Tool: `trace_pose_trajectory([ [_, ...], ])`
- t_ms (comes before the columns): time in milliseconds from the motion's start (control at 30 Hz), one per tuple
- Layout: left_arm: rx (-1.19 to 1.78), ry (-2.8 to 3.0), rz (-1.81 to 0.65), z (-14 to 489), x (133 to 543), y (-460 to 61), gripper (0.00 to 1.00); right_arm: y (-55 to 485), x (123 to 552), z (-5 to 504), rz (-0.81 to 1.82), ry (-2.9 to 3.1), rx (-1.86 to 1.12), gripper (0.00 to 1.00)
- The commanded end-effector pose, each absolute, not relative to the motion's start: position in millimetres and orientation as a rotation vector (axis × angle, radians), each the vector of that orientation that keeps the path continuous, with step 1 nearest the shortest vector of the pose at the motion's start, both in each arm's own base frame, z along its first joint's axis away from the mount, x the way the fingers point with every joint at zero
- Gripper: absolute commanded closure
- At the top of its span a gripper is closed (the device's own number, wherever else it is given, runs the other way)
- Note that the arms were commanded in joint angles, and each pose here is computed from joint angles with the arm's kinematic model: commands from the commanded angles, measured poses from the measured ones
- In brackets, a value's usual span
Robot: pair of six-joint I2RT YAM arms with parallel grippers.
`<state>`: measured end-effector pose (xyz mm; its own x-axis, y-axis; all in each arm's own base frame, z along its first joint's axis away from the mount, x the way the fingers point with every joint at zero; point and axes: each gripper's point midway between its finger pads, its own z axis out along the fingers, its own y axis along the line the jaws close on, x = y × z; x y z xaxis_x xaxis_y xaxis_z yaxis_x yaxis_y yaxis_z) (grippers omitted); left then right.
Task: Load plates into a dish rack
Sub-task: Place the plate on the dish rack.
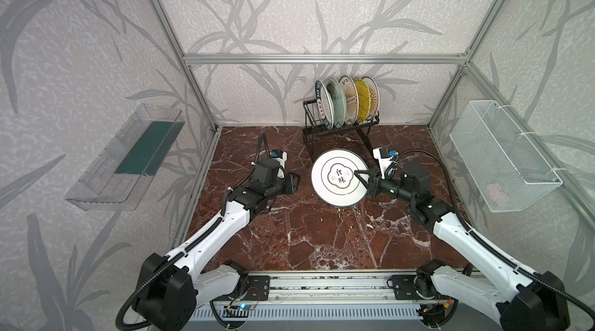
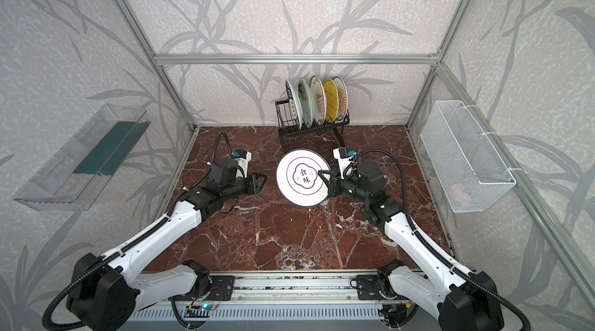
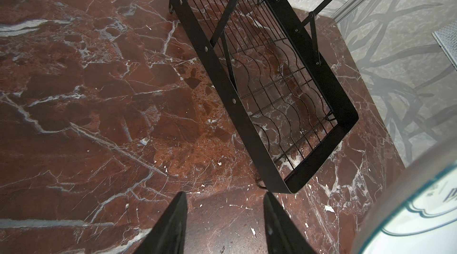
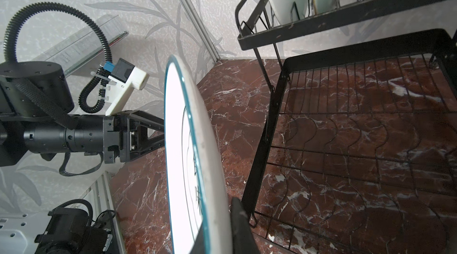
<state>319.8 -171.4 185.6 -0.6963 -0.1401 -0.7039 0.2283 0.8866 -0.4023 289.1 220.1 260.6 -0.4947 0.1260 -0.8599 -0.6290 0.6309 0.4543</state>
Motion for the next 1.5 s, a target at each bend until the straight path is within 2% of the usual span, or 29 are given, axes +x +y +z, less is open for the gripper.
trace_pose_trajectory([
  [0,0.082,2.253,-0.548,191.5,316.5,-162.2,0.51,225.1,283.7,311.5,0.94,1.714,-0.485,1.0],
  [667,0.031,2.201,-0.475,197.7,305.7,-140.8,0.51,239.9,276.6,414.2,0.765,1.456,-0.592,1.0],
  [1467,-0.047,2.124,-0.559,204.3,300.7,-138.7,0.51,261.3,353.1,483.8,0.189,1.447,-0.244,1.0],
])
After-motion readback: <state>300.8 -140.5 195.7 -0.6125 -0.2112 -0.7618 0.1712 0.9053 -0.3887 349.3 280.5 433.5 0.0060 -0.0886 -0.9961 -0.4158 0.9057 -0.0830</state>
